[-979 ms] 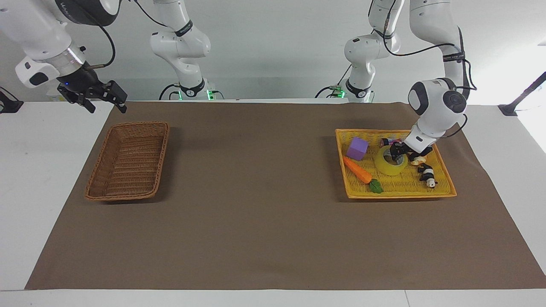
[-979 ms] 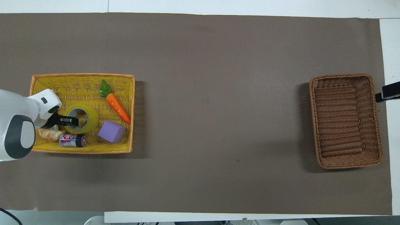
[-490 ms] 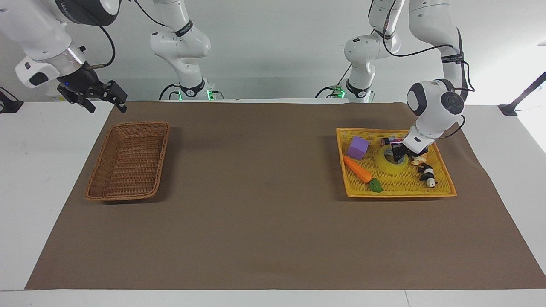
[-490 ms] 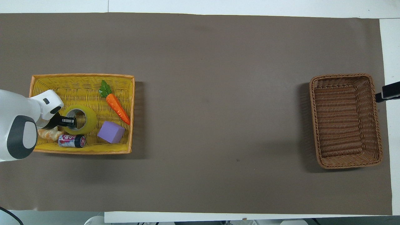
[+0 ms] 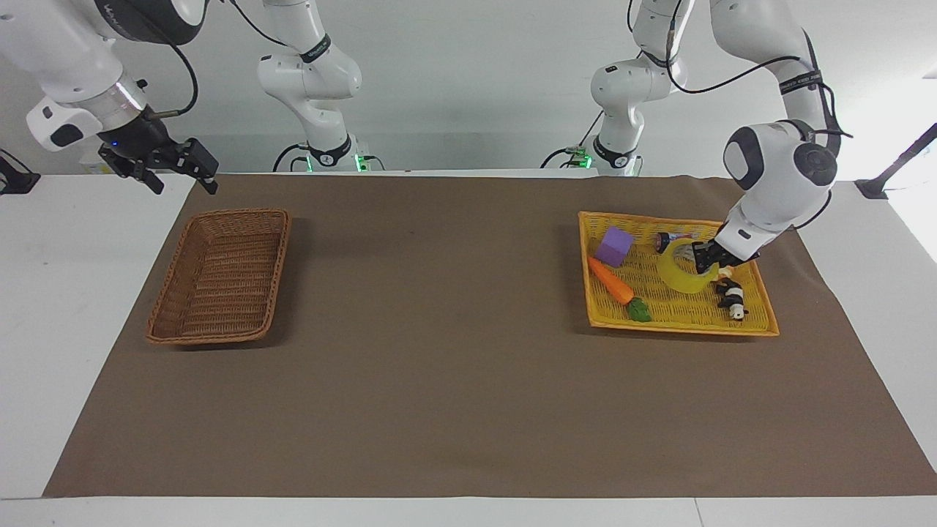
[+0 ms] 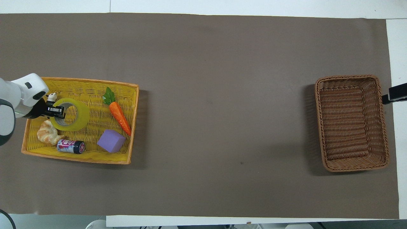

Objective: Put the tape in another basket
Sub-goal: 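Lift the tape with the left gripper while the right gripper approaches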

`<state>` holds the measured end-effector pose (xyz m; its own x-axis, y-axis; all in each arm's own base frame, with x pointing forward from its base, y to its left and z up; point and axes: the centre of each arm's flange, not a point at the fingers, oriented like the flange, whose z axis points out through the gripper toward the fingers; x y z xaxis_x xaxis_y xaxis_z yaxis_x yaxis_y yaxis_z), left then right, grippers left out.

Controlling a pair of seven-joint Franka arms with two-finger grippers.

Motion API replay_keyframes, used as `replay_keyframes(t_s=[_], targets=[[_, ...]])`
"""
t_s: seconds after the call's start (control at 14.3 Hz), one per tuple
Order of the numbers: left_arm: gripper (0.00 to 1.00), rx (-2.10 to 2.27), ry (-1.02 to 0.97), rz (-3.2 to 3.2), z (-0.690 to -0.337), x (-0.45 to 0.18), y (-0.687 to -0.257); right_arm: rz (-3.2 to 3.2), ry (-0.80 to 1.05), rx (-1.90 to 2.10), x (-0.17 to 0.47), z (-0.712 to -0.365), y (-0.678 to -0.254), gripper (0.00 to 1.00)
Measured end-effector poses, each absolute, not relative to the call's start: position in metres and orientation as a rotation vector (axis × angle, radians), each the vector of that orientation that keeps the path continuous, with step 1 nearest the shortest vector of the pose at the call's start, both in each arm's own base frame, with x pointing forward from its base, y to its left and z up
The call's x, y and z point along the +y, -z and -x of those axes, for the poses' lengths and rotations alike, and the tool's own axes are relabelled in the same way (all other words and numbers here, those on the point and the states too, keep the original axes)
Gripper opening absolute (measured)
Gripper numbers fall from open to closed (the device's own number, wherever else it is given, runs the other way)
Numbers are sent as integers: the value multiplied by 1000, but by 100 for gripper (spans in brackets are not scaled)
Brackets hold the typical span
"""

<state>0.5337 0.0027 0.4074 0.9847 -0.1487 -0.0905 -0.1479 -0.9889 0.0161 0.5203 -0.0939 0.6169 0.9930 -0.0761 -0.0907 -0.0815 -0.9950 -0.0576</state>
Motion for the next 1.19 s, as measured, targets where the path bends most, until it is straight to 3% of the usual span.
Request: replay_keyframes(t_s=[0.14, 0.56, 1.19], targets=[[22, -111, 115, -3071, -543, -32, -433, 3075, -136, 122, -94, -520, -617, 100], [22, 54, 125, -2869, -533, -185, -445, 3075, -136, 122, -94, -520, -617, 100], [22, 132, 72, -2777, -524, -291, -494, 3074, -139, 127, -96, -520, -617, 100]])
